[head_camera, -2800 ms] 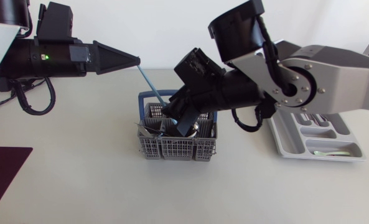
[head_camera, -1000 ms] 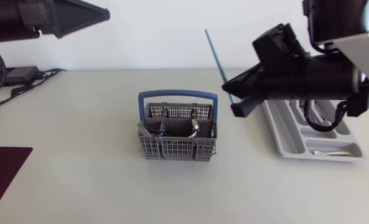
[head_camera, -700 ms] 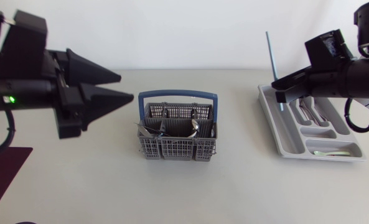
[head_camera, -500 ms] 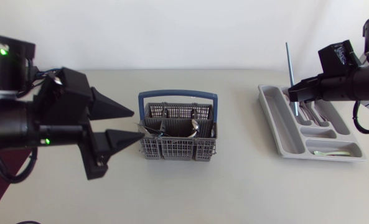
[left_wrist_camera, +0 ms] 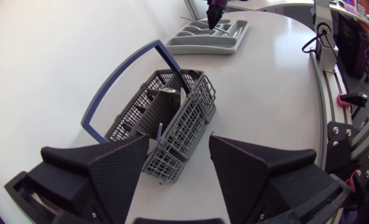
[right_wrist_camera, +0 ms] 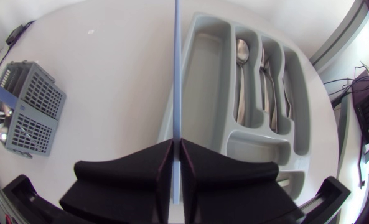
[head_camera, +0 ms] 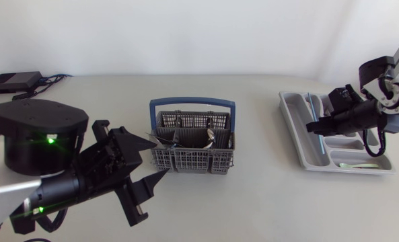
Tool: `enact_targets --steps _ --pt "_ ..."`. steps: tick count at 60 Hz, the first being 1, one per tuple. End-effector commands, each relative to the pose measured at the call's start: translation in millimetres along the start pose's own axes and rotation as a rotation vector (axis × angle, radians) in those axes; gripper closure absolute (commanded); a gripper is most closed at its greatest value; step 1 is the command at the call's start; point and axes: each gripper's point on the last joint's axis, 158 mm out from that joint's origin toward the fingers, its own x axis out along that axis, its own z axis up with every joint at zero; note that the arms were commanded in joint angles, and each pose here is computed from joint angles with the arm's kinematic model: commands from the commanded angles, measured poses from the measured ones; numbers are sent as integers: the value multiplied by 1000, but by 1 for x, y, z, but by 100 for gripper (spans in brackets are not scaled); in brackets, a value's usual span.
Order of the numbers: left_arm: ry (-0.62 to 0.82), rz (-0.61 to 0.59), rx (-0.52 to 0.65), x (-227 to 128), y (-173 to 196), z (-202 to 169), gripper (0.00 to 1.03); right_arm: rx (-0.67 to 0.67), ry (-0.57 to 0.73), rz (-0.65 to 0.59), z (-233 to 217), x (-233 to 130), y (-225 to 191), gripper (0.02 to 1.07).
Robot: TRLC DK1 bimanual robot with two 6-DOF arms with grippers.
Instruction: Sort the cutlery from the basket into the organizer compartments.
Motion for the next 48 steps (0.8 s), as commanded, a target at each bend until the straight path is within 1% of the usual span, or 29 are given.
enact_targets --steps 1,10,21,31,32,34,40,42,43,44,48 --pt "26 4 30 5 -8 -12 37 42 28 -20 -2 17 -11 101" --pt "36 53 34 13 -2 -15 37 84 64 -27 -6 48 -23 101" --pt "48 38 49 23 -11 -16 38 122 96 -31 -4 78 -31 100" --pt "60 60 53 29 -10 -19 38 147 124 -28 -6 98 -36 97" --pt "59 65 53 30 -9 -18 39 149 126 -28 -7 100 -36 93" --pt "63 69 55 31 -10 -19 39 149 127 -29 -7 101 -37 91" --pt "72 84 58 36 -8 -22 39 150 122 -28 -6 104 -37 68" --pt "72 89 61 38 -8 -22 39 151 113 -33 -5 101 -37 61" --pt "73 91 63 39 -8 -22 39 148 100 -35 -2 97 -37 56" --pt "72 92 63 39 -8 -22 39 147 93 -38 -1 96 -37 54" --pt "73 96 66 41 -7 -21 39 124 48 -56 7 80 -35 39"
